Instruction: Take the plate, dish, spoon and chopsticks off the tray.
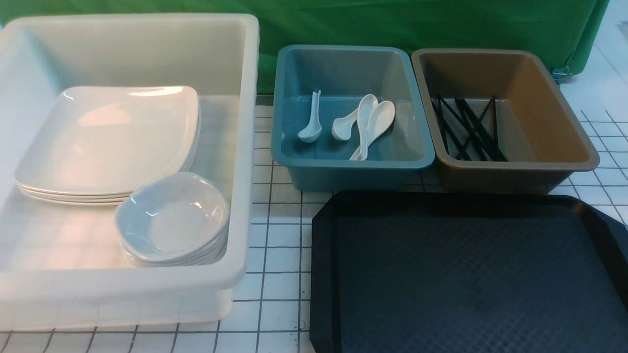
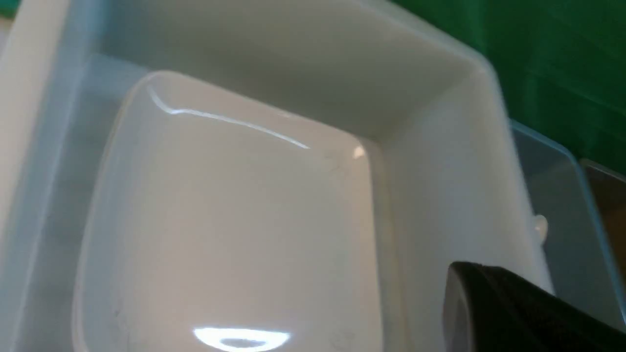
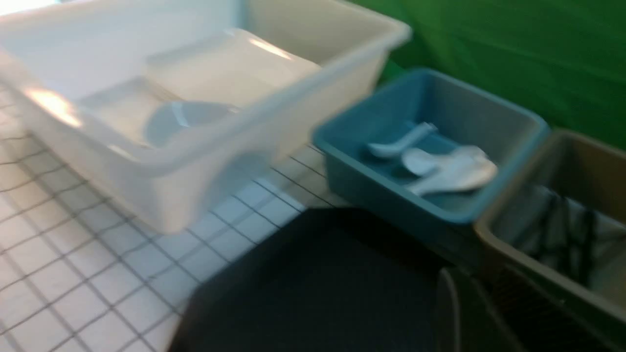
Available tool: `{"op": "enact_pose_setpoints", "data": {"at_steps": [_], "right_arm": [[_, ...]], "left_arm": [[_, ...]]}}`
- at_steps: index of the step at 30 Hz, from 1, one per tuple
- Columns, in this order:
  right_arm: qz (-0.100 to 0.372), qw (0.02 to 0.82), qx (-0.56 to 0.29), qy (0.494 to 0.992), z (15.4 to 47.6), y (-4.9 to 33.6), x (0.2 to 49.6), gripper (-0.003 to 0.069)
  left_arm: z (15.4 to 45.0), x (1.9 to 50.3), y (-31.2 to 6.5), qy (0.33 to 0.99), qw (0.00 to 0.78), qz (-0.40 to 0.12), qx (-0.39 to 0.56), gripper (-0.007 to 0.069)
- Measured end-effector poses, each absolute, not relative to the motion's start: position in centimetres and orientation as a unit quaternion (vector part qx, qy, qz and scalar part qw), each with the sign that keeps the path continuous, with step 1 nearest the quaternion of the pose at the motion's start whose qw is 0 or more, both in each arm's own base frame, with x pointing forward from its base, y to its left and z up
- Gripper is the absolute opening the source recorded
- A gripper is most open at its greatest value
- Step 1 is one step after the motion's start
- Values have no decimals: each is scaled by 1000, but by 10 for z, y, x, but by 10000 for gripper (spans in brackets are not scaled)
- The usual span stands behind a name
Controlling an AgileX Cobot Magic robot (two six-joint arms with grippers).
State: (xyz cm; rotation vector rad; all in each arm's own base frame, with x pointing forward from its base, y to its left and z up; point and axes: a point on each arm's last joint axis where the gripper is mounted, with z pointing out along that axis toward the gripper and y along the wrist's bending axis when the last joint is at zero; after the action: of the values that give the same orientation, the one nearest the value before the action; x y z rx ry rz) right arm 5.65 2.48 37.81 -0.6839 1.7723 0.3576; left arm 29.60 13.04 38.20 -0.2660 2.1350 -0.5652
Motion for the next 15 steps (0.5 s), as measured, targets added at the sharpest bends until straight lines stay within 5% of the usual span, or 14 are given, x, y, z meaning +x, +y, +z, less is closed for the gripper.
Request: {"op": "enact_pose_setpoints", "data": {"at_steps": [6, 15], "right_arm": [[92, 528, -207, 818, 380, -1, 57, 10], [99, 607, -148, 774, 346, 9, 72, 5]], "left_arm": [[432, 257, 100, 851, 477, -210, -55, -13], [451, 232, 85, 851, 493, -177, -33, -13]]}}
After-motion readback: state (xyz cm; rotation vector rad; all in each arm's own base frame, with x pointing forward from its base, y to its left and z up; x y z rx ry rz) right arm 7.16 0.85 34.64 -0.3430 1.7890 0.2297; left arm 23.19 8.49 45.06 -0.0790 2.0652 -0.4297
